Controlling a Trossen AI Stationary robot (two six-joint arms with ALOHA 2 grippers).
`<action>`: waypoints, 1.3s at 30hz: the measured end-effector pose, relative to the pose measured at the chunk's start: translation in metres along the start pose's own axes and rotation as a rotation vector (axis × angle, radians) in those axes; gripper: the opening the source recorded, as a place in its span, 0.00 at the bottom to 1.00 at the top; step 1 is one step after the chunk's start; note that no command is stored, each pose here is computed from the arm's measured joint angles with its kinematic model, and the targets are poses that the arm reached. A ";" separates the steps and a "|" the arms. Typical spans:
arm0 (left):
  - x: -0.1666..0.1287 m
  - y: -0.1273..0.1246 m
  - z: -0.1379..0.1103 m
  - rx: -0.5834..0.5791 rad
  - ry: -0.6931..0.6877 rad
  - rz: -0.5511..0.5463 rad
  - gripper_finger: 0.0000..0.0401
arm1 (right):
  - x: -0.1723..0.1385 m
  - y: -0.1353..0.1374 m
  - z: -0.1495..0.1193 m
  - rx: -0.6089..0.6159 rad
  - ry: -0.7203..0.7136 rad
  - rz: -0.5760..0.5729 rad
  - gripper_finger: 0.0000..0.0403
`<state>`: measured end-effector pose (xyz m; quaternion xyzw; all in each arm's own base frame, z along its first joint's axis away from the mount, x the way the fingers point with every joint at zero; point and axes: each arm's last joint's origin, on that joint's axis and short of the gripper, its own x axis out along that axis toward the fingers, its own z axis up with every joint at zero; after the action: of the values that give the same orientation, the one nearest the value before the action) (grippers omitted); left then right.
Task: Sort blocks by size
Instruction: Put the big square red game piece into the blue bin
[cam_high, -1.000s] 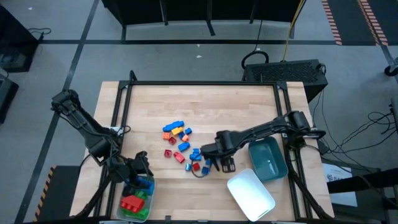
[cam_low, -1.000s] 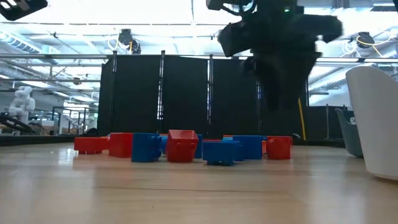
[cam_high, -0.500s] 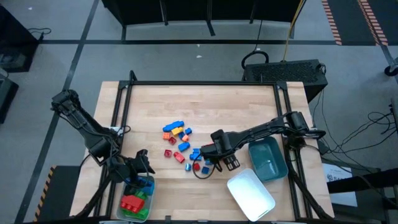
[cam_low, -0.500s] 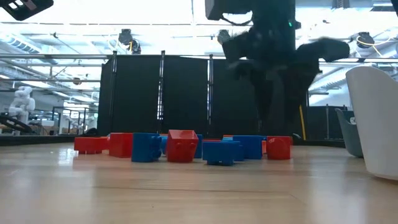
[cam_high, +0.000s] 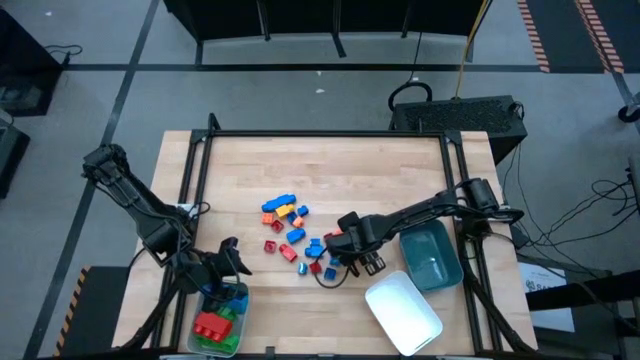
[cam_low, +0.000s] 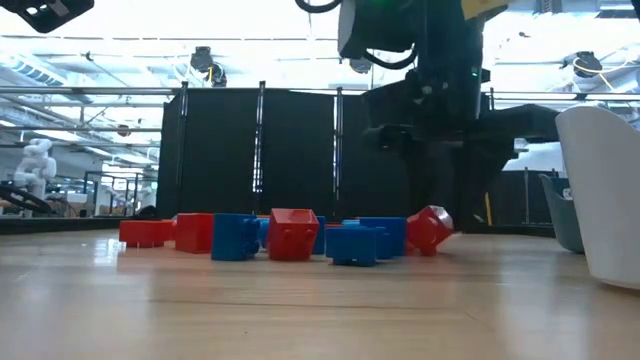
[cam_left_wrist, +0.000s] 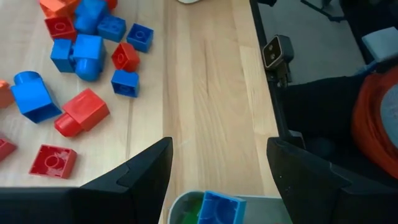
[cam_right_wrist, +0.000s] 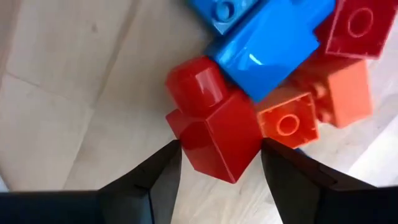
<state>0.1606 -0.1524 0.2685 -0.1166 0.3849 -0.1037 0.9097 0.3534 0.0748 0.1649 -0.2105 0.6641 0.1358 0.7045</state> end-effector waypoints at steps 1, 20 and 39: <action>0.000 0.000 0.000 -0.001 -0.002 0.003 0.65 | 0.000 0.000 0.000 -0.007 0.001 0.002 0.50; 0.000 0.001 0.000 0.000 -0.021 0.026 0.65 | -0.002 -0.005 0.020 0.028 -0.203 -0.048 0.50; 0.000 0.001 0.001 -0.004 -0.032 0.039 0.65 | 0.018 -0.004 0.027 0.138 -0.197 -0.047 0.40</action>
<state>0.1612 -0.1513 0.2688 -0.1126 0.3726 -0.0832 0.9174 0.3804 0.0822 0.1480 -0.1624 0.5942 0.0931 0.7822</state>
